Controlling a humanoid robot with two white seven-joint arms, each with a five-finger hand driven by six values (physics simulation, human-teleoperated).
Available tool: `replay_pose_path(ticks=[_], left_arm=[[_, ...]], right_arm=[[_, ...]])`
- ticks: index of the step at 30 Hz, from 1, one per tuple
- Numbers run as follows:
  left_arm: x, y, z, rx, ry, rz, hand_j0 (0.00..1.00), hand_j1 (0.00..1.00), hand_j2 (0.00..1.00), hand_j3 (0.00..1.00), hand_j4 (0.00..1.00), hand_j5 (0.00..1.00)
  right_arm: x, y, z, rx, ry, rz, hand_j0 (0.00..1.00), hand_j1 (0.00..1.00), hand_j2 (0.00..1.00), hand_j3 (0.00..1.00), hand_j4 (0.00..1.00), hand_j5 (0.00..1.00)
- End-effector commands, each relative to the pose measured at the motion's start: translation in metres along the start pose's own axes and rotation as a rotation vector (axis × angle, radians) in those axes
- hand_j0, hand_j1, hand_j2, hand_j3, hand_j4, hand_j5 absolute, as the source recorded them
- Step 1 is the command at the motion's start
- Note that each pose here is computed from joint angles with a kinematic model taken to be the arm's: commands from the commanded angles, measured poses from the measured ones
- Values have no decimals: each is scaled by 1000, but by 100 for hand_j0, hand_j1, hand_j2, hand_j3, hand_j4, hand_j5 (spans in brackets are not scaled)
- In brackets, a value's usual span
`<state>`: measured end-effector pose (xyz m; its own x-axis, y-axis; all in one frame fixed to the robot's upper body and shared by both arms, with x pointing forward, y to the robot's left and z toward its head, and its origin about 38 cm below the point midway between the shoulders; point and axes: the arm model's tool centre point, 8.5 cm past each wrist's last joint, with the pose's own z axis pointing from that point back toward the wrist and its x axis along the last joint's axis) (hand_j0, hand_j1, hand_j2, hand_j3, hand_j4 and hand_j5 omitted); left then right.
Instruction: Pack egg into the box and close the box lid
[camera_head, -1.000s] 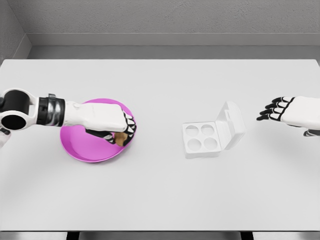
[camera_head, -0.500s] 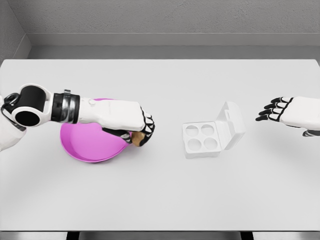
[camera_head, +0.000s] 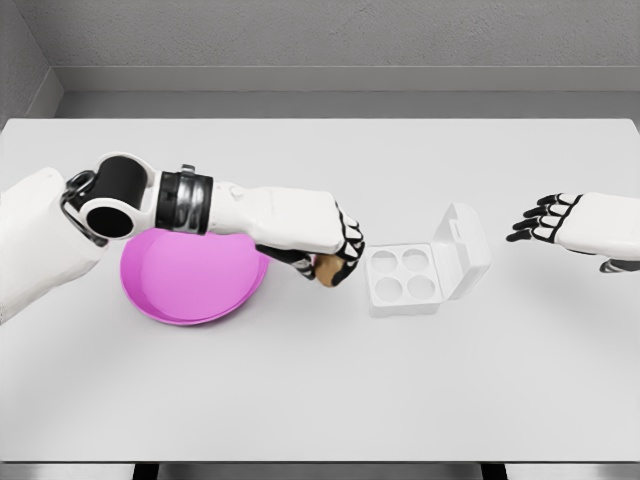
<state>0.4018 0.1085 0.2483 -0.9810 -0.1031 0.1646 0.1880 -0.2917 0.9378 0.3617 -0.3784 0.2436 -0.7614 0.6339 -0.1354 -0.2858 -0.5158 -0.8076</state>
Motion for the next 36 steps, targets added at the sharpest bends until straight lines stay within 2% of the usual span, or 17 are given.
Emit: replay_pose_path(ticks=[1, 6, 7, 12, 16, 19, 22, 27, 32, 36], left_arm=[[2, 3, -9, 15, -18, 7, 30, 30, 30, 30, 30, 30], [-3, 8, -25, 31, -31, 17, 30, 30, 30, 30, 30, 30], [-10, 8, -30, 34, -22, 35, 30, 30, 30, 30, 30, 30], [-25, 4, -57, 6, -14, 69, 30, 30, 30, 30, 30, 30], [-20, 3, -70, -2, -34, 63, 30, 30, 30, 30, 30, 30], [-30, -4, -76, -21, -7, 78, 31, 31, 31, 31, 31, 31], [-29, -4, -79, -24, -9, 73, 31, 31, 31, 31, 31, 31], [-24, -13, -85, -57, -25, 77, 33, 33, 33, 33, 33, 33], [-20, -14, -93, -59, -42, 78, 34, 34, 34, 34, 34, 34], [-27, -17, -97, -63, -29, 98, 36, 36, 36, 36, 36, 36]], right_arm=[[0, 2, -1, 1, -2, -8, 100, 100, 100, 100, 100, 100], [0, 1, -1, 0, -1, -7, 100, 100, 100, 100, 100, 100], [0, 2, -2, 2, -4, -8, 100, 100, 100, 100, 100, 100], [2, 2, -2, 3, -7, -7, 100, 100, 100, 100, 100, 100], [2, 2, -3, 3, -9, -6, 100, 100, 100, 100, 100, 100], [3, 2, -3, 3, -11, -6, 100, 100, 100, 100, 100, 100], [3, 2, -3, 3, -12, -5, 100, 100, 100, 100, 100, 100], [4, 2, -3, 2, -15, -3, 100, 100, 100, 100, 100, 100], [8, -1, -4, -3, -23, 7, 100, 100, 100, 100, 100, 100], [9, 0, -6, 2, -28, 5, 100, 100, 100, 100, 100, 100]])
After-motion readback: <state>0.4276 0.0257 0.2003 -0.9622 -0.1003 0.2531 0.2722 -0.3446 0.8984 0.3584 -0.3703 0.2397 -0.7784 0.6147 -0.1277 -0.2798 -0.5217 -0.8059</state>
